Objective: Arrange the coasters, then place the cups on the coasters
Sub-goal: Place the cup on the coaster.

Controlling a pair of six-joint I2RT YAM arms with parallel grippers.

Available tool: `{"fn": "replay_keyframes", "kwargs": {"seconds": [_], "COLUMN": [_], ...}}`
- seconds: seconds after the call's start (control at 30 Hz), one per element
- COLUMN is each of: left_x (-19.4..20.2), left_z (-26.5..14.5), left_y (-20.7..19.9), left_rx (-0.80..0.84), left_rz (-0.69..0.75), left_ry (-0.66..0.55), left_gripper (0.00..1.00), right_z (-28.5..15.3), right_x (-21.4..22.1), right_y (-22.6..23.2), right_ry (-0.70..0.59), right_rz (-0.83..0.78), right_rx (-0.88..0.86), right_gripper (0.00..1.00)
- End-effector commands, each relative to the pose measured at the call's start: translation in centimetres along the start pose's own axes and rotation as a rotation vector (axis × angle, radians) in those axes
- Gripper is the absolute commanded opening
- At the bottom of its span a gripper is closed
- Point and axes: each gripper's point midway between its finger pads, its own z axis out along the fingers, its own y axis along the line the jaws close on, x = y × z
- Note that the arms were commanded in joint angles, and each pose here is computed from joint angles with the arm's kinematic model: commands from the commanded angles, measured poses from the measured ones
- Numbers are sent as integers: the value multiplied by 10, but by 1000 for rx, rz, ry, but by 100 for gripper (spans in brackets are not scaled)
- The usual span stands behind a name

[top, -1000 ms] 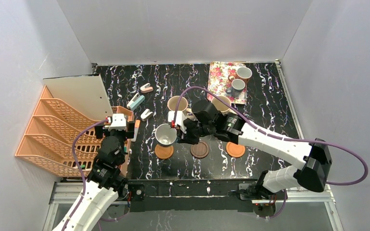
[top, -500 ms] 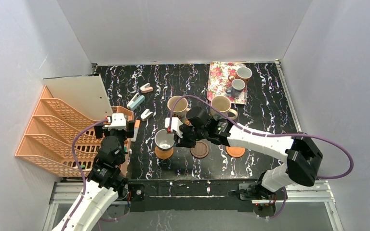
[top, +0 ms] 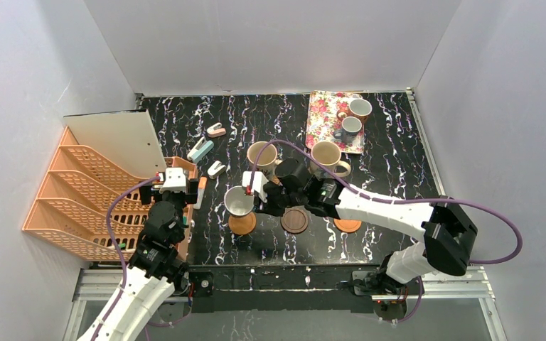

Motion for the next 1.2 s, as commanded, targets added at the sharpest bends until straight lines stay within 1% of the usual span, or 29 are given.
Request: {"fn": "replay_keyframes", "kwargs": {"seconds": [0.0, 0.2, 0.43, 0.53, 0.73, 0.97, 1.17], "left_x": [-2, -4, -1, 2, -1, 4, 3], "left_z": [0, -2, 0, 1, -1, 2, 1], "left_y": [4, 6, 1, 1, 4, -1, 1], "left_rx": [-21, -27, -5, -11, -20, -5, -13], "left_rz": [-17, -25, -11, -2, -16, 2, 1], "left_ry": [-17, -26, -32, -14, -26, -17, -14], "left_gripper": [98, 98, 98, 98, 98, 98, 98], "right_z": [-8, -5, -5, -2, 5, 17, 24], "right_x": [-58, -56, -61, -64, -58, -54, -45], "right_y": [-4, -15, -4, 1, -11, 1, -15], "right_ry": [-187, -172, -193, -192, -172, -162, -131], "right_rz": [-69, -50, -38, -37, -12, 41, 42], "right_rx": [61, 118, 73, 65, 124, 69, 153], "right_gripper": [1, 1, 1, 1, 1, 1, 1]}}
